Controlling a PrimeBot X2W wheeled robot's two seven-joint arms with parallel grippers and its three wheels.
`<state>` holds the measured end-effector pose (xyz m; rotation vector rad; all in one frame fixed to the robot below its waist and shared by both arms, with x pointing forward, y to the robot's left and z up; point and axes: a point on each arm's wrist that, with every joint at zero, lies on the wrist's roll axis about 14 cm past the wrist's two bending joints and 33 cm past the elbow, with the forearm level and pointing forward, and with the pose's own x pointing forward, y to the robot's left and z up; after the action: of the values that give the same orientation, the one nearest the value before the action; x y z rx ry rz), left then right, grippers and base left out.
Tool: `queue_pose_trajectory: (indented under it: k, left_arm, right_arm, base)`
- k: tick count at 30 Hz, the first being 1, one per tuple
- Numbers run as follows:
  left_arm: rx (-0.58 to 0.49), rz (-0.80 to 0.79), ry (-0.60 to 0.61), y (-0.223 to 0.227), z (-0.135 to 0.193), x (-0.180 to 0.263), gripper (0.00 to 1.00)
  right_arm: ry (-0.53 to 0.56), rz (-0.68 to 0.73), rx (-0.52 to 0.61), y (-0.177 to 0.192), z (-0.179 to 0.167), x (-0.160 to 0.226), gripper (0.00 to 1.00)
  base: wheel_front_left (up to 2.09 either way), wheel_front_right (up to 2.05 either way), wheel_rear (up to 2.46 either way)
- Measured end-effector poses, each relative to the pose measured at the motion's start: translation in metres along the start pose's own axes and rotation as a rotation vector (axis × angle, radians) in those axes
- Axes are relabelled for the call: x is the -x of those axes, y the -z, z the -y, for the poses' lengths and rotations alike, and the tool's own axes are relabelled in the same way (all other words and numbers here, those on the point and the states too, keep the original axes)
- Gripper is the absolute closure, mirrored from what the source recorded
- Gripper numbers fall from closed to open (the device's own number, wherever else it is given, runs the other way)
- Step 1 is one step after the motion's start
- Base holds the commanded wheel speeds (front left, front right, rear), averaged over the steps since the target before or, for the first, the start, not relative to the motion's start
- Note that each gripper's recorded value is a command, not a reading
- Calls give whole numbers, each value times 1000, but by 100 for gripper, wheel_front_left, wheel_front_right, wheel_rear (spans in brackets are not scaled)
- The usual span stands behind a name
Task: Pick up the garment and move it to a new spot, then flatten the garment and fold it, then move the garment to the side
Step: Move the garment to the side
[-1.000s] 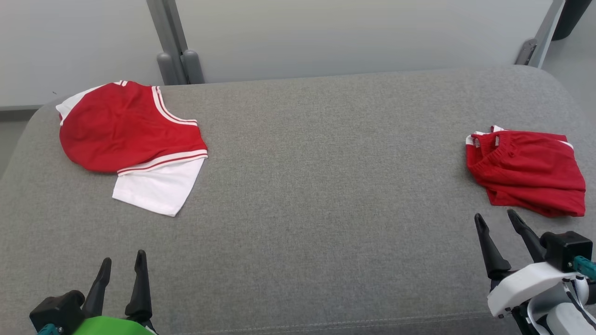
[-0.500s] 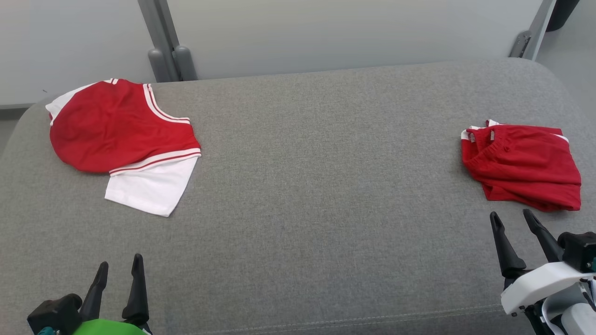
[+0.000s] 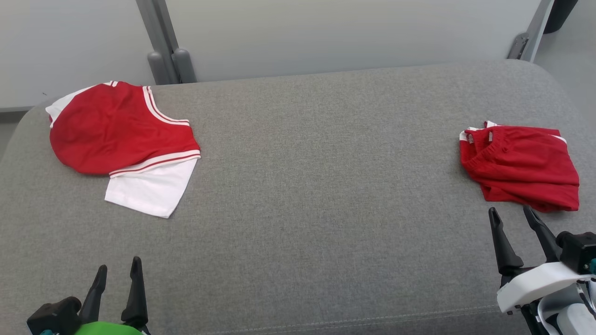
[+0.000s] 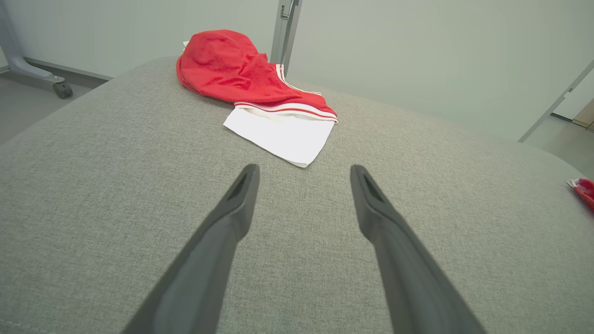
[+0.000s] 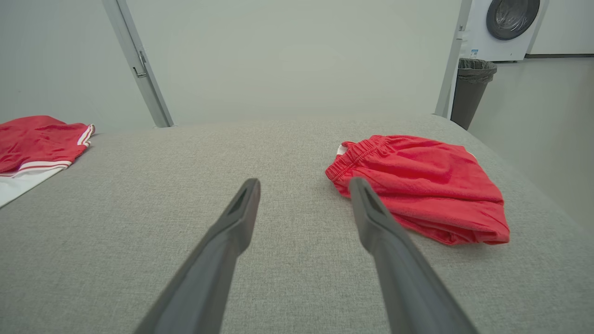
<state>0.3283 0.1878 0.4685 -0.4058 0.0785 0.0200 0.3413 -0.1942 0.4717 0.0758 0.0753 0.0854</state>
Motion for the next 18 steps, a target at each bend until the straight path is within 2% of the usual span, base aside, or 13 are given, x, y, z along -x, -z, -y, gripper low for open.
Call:
queue_pose_trajectory:
  k: [8, 18]
  left_arm:
    - [1, 2, -3, 1, -1, 1, 0]
    - [2, -2, 2, 2, 0, 0, 0]
  right_arm:
    - [-78, 12, 44, -2, -19, 2, 0]
    - [-182, 20, 24, -6, -34, 5, 0]
  base:
    - [0, 0, 0]
    - [0, 0, 0]
